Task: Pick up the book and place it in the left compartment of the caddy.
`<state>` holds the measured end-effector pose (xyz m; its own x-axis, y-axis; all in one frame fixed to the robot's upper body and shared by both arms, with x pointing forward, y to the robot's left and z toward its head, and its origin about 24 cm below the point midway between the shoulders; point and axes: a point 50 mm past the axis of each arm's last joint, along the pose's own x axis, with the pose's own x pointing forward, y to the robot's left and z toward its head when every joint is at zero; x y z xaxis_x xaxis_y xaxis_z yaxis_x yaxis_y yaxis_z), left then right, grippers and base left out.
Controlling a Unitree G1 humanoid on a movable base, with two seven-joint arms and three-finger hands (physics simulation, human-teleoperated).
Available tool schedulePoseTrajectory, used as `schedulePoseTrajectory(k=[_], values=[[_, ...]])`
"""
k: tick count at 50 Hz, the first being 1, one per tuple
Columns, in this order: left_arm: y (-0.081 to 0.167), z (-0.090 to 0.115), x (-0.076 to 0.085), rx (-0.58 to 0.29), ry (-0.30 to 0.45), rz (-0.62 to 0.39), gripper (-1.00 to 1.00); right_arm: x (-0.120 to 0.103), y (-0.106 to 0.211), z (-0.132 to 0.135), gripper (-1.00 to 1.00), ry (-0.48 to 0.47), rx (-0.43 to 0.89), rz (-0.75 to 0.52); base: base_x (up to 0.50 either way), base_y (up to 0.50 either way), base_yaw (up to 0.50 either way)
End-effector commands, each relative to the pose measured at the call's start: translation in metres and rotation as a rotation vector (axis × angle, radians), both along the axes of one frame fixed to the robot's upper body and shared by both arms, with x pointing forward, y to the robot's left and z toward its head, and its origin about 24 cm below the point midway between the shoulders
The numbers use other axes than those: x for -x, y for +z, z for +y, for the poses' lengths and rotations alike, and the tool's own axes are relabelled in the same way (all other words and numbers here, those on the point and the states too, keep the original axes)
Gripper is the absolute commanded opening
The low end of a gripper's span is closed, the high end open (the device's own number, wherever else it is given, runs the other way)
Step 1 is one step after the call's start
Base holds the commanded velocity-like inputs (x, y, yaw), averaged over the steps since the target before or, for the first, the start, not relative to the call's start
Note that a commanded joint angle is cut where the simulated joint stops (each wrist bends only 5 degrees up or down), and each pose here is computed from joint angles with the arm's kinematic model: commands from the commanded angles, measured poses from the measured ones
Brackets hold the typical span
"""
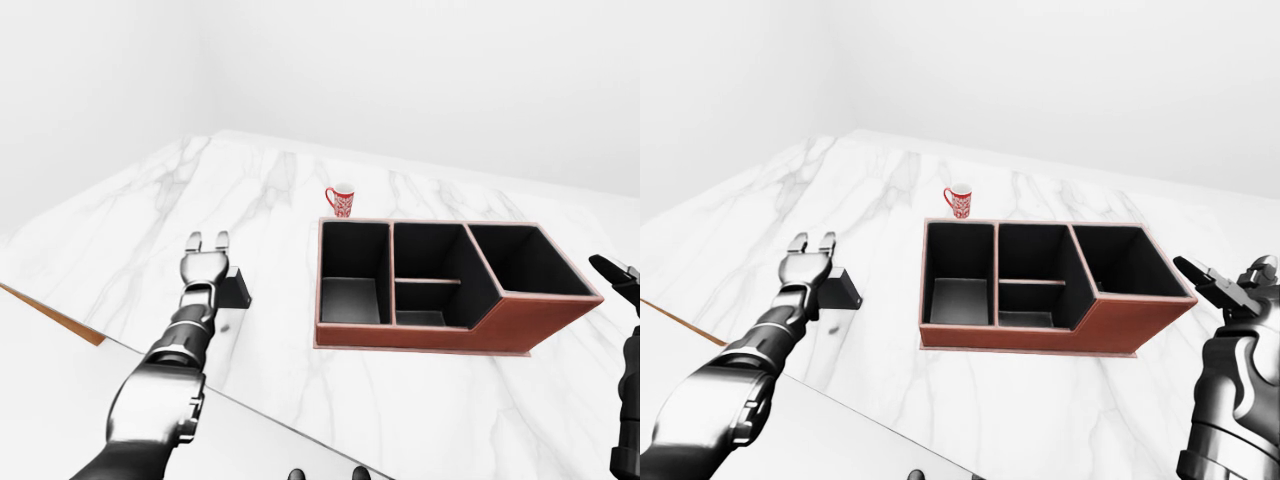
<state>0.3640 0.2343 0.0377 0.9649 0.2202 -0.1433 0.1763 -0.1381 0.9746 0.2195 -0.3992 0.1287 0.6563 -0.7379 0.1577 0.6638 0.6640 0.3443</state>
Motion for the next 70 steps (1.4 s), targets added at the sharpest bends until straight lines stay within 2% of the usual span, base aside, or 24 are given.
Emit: schedulePoseTrajectory(k=[1,10,28,60,61,62,63,68,70], values=[[-0.002,-0.002,0.000,0.005,-0.002,0.009,1.00,0.000,-0.001,0.000,1.00,0.001,0.001,0.000,0.00,0.00,0.00],[0.005,-0.005,-0.005,0.011,-0.004,0.026,1.00,0.001,0.000,0.000,1.00,0.001,0.002,-0.001,0.00,0.00,0.00],[0.004,-0.011,-0.007,0.007,-0.021,0.049,1.00,0.001,0.001,0.000,1.00,0.001,0.002,0.000,0.00,0.00,0.00],[-0.014,-0.008,0.004,0.047,0.015,0.145,1.00,0.000,-0.001,-0.001,1.00,-0.003,-0.003,0.002,0.00,0.00,0.00],[-0.014,-0.008,0.004,0.046,0.014,0.149,0.87,0.000,0.000,-0.001,1.00,-0.004,-0.003,0.002,0.00,0.00,0.00],[-0.015,-0.008,0.004,0.048,0.016,0.156,0.64,0.001,0.000,-0.001,1.00,-0.004,-0.003,0.002,0.00,0.00,0.00],[-0.015,-0.008,0.005,0.055,0.019,0.153,0.06,0.001,0.001,-0.001,1.00,-0.004,-0.003,0.002,0.00,0.00,0.00],[-0.018,-0.007,0.006,0.058,0.022,0.162,-1.00,0.001,0.001,0.000,1.00,-0.003,-0.002,0.002,0.00,0.00,0.00],[-0.019,-0.007,0.007,0.061,0.024,0.161,-1.00,0.001,0.001,0.000,1.00,-0.003,-0.001,0.002,0.00,0.00,0.00]])
